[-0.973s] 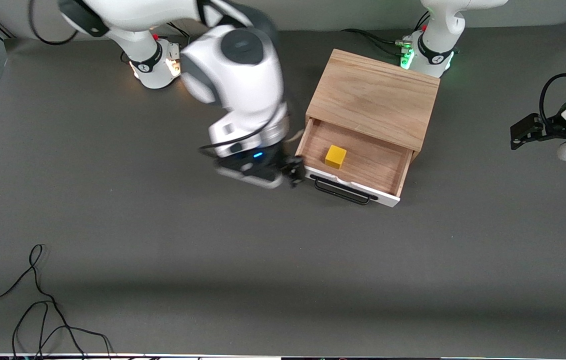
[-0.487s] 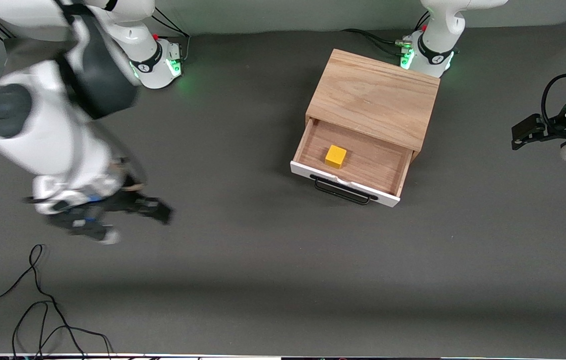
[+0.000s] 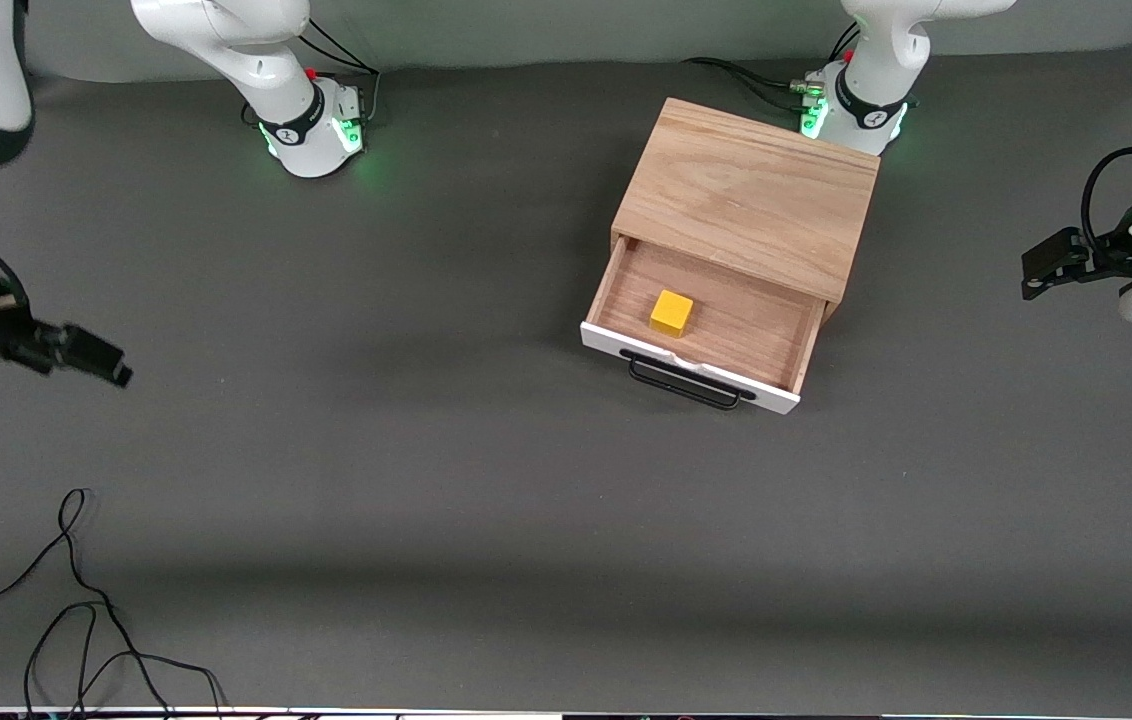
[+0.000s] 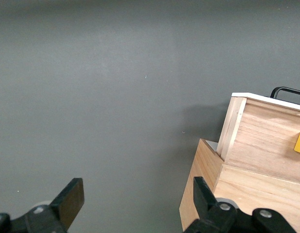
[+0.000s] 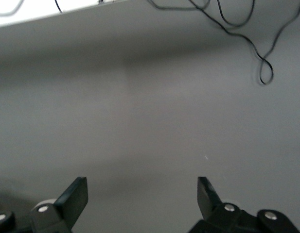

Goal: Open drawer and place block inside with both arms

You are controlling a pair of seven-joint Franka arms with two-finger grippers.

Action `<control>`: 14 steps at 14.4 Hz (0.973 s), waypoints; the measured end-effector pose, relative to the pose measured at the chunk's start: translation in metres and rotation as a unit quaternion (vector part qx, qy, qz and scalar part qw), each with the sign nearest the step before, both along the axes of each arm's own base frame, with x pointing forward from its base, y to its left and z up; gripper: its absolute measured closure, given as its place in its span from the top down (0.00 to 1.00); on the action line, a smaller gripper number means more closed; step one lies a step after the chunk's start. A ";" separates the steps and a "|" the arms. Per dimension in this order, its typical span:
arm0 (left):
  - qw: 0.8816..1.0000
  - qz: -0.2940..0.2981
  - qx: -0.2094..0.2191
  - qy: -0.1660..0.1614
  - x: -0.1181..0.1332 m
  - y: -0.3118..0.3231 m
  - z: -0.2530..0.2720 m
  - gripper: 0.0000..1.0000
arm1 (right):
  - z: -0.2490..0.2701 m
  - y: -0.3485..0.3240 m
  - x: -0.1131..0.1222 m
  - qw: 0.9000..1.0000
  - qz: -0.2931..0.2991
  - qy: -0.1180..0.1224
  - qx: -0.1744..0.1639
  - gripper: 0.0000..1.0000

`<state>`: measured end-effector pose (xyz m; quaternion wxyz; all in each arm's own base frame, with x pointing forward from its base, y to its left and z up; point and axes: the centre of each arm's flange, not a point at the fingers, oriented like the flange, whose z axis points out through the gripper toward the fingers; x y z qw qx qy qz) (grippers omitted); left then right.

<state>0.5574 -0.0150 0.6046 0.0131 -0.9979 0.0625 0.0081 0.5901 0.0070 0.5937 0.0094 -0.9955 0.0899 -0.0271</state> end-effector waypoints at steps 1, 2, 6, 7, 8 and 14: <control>1.000 0.000 0.000 0.001 0.000 0.000 -0.001 1.00 | -0.002 -0.003 -0.011 1.000 0.013 0.018 -0.001 1.00; 1.000 0.000 0.000 0.001 0.001 0.000 -0.002 1.00 | -0.006 -0.007 -0.018 0.999 0.024 0.031 -0.001 1.00; 1.000 -0.001 0.000 0.004 0.003 -0.001 -0.005 1.00 | -0.016 -0.012 -0.021 0.998 0.045 0.041 0.001 1.00; 1.000 -0.001 -0.001 0.004 0.003 -0.001 -0.004 1.00 | -0.017 -0.010 -0.021 0.998 0.049 0.040 0.000 1.00; 1.000 -0.001 -0.001 0.002 0.003 -0.001 -0.003 1.00 | -0.016 -0.009 -0.020 0.998 0.052 0.035 0.000 1.00; 1.000 0.000 -0.001 0.016 0.000 -0.001 -0.001 1.00 | -0.035 -0.006 -0.014 0.998 0.057 0.005 -0.002 1.00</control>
